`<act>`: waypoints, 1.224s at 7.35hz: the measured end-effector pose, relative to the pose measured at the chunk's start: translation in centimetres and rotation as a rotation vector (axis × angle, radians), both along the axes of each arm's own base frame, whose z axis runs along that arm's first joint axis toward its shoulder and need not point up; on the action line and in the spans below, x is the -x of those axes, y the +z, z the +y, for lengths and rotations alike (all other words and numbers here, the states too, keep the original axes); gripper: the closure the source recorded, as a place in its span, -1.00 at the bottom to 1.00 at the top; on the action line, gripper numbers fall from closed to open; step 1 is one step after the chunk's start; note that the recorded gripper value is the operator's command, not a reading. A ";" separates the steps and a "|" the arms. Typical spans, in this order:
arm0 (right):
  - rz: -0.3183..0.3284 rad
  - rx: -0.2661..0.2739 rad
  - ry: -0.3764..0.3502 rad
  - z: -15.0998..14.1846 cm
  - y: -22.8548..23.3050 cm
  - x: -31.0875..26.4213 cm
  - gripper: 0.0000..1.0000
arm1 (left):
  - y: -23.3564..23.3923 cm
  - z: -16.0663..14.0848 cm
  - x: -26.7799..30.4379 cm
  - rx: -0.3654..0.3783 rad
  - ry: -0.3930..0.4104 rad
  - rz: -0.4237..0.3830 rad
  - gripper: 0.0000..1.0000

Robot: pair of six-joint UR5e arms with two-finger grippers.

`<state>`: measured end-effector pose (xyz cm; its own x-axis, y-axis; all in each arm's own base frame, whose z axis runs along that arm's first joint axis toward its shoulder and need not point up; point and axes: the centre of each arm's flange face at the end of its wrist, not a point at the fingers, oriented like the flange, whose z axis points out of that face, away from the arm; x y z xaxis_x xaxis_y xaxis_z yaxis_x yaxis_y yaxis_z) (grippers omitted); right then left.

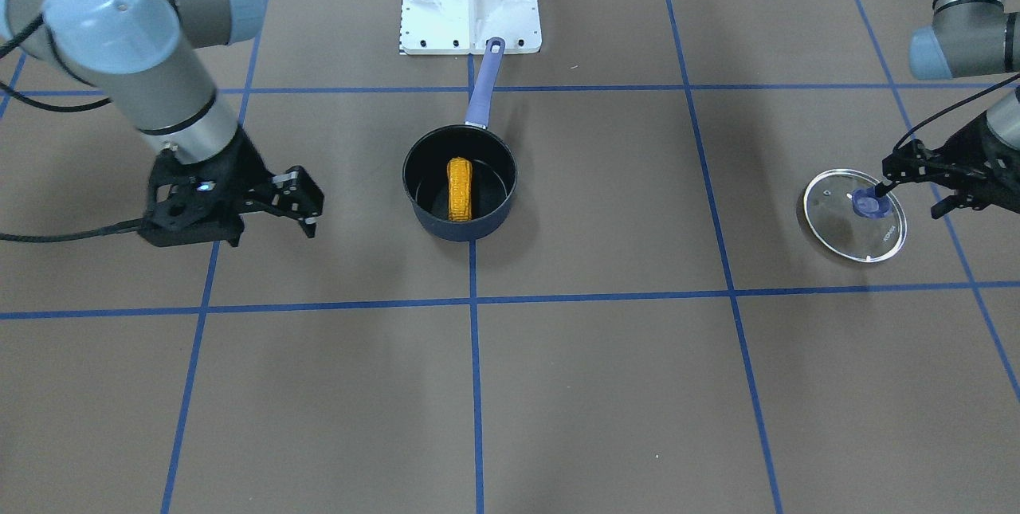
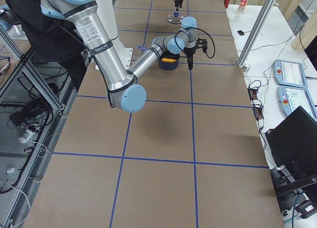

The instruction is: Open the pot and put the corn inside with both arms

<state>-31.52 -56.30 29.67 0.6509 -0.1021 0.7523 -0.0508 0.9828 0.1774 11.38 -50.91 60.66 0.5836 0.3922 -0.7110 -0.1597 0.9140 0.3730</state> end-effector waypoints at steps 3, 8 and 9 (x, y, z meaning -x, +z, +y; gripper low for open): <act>0.043 -0.074 -0.048 -2.9 12.6 -14.8 -1.00 | 0.5 -5.0 12.5 -0.047 0.031 -0.095 -0.95; 0.011 -0.020 0.093 -1.5 18.9 -30.9 -1.00 | 0.3 -6.2 23.8 -0.096 -0.007 -0.108 -0.96; 0.013 0.005 0.120 -0.6 19.9 -32.7 -1.00 | -0.4 -5.3 24.0 -0.094 -0.013 -0.104 -0.96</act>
<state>1.19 -56.92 49.53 0.6682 -0.0191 0.7438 -0.1661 0.9706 0.1742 -12.63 -56.21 60.28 0.6578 0.4460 -0.6069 -0.1901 0.8781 0.4392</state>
